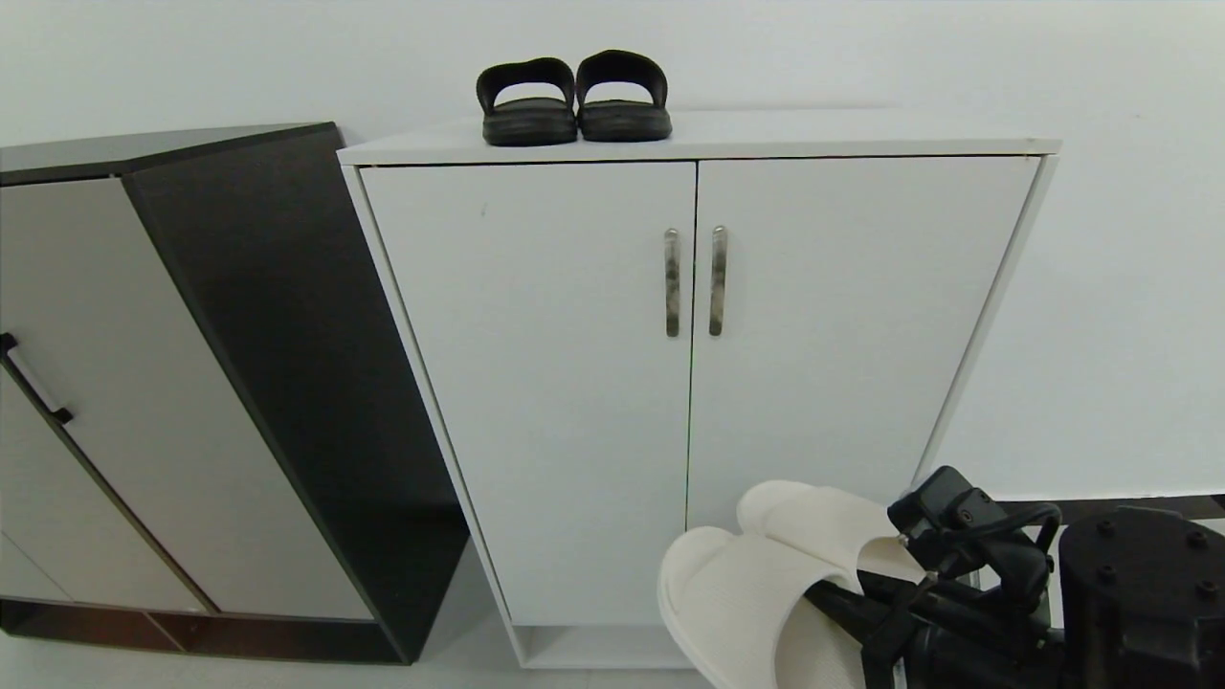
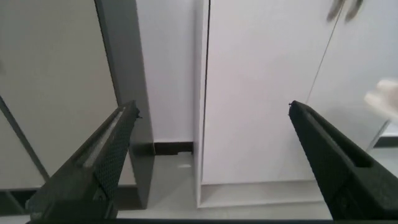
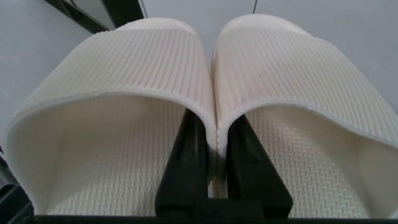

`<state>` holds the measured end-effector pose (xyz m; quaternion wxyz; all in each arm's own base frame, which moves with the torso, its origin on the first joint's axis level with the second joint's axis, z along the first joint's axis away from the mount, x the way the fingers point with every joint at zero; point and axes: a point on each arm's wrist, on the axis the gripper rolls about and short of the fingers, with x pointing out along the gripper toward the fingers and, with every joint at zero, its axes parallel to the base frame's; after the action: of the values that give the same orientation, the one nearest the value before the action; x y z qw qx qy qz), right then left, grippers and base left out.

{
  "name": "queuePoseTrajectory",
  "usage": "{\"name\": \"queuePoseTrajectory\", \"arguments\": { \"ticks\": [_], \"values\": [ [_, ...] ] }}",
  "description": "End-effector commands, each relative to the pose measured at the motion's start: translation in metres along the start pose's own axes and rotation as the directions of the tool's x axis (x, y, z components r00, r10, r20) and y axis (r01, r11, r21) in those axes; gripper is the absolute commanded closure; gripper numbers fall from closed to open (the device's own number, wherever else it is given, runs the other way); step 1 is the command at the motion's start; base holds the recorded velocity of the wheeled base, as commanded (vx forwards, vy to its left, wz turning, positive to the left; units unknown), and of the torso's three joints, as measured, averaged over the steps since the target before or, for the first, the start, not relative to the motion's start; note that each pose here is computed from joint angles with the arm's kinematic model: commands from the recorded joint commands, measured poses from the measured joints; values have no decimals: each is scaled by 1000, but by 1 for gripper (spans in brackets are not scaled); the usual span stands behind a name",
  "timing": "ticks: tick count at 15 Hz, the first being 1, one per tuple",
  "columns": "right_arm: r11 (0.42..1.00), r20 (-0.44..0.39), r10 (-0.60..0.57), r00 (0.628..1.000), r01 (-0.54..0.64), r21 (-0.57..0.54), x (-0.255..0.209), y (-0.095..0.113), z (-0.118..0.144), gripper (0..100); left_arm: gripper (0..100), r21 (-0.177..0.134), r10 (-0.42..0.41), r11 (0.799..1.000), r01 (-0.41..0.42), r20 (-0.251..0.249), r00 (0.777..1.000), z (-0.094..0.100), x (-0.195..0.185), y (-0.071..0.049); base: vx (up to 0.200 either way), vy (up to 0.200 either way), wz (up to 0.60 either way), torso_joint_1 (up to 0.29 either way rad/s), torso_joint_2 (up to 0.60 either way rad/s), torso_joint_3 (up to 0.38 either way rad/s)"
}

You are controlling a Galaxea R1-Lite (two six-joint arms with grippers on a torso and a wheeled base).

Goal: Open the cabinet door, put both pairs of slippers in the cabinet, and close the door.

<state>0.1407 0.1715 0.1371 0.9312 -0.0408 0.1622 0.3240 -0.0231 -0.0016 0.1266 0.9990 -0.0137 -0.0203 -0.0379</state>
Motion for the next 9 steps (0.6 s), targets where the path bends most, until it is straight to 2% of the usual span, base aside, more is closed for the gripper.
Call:
{"name": "queuePoseTrajectory", "arguments": {
  "ticks": [1, 3, 6, 7, 9],
  "values": [
    [1000, -5, -1, 1000, 1, -2, 1, 0, -1, 100, 0, -61, -132, 990, 126, -106, 986, 49, 40, -1, 0, 0, 0, 0, 0, 0],
    [1000, 2, -4, 1000, 4, -1, 1, 0, 0, 100, 0, -71, -222, 974, 216, -100, 970, 61, 61, -2, 0, 0, 0, 0, 0, 0],
    [1000, 43, -2, 999, 2, 7, 1, 0, 5, 100, 0, -81, -366, 930, 359, -101, 925, 96, 99, -7, 0, 0, 0, 0, 0, 0],
    [1000, 45, -4, 999, 3, 6, 1, 0, 5, 100, 0, -84, -393, 919, 385, -107, 914, 100, 106, -10, 0, 0, 0, 0, 0, 0],
    [1000, 33, -5, 999, 5, 0, 2, 0, 3, 100, 0, -102, -537, 843, 528, -134, 833, 113, 131, -29, 0, 0, 0, 0, 0, 0]
  ]
}}
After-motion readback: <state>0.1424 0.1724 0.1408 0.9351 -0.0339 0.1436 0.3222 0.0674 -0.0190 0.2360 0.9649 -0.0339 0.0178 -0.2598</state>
